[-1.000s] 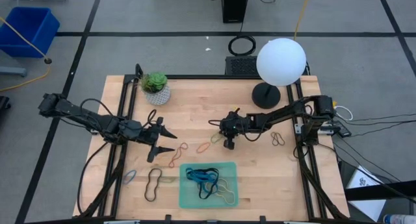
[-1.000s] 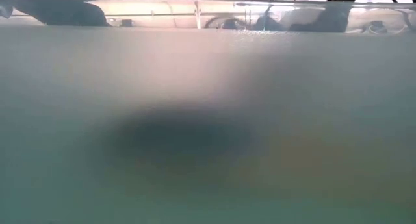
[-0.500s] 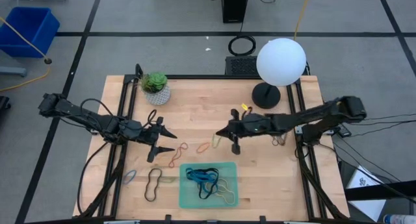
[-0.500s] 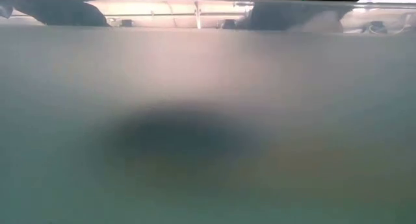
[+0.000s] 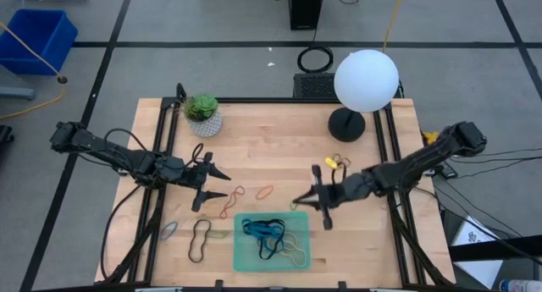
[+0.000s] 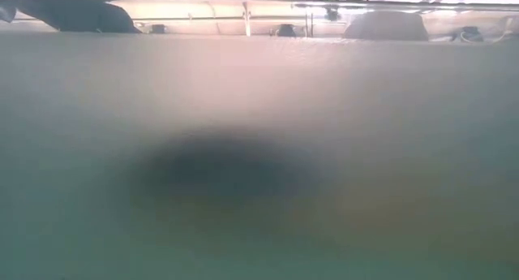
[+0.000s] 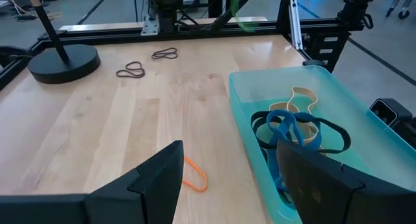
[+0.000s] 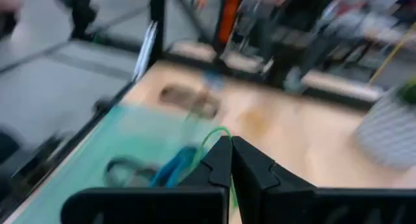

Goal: Pick and place rubber bands into bin
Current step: Put the top small green rubberband into the green bin

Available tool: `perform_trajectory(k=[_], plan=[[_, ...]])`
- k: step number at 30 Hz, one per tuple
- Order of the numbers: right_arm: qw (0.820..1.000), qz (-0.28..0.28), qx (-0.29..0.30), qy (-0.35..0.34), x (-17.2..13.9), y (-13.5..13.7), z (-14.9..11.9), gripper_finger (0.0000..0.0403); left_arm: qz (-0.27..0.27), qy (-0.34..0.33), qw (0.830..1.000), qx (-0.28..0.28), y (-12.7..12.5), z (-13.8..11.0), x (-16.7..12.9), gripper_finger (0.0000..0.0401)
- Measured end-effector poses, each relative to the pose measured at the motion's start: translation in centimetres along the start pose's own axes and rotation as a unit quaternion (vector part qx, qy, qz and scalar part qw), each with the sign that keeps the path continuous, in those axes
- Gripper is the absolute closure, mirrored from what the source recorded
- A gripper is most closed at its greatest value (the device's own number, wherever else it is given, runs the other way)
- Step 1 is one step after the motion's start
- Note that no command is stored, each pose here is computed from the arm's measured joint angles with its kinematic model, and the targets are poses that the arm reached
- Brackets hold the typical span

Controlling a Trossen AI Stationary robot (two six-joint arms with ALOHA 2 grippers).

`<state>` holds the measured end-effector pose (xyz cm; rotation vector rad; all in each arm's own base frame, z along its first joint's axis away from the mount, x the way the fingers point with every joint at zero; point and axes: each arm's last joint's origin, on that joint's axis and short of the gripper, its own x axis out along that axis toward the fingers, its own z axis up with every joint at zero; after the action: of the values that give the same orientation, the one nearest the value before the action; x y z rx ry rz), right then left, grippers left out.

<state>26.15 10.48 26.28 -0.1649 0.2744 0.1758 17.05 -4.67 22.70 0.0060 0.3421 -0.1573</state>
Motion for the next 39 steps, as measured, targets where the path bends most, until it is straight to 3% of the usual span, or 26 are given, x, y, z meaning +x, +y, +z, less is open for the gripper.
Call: perform_trajectory(k=[9, 23, 33, 39], plan=[[0.994, 0.027, 0.060, 0.088, 2.9, 3.7, -3.8, 0.0403, 0.000, 0.000, 1.000, -0.003, 0.0, 0.0, 0.0, 0.0146], [0.976, 0.029, 0.082, 0.198, 6.6, 5.0, -9.8, 0.0403, -0.001, 0.001, 1.000, -0.025, 0.0, 0.0, 0.0, 0.0146], [0.973, 0.061, 0.085, 0.205, 6.6, 5.2, -9.9, 0.0400, -0.001, 0.001, 0.999, -0.045, 0.0, 0.0, 0.0, 0.0146], [0.974, 0.062, 0.077, 0.202, 6.6, 5.2, -9.9, 0.0369, -0.006, 0.001, 0.999, -0.052, 0.0, 0.0, 0.0, 0.0146]])
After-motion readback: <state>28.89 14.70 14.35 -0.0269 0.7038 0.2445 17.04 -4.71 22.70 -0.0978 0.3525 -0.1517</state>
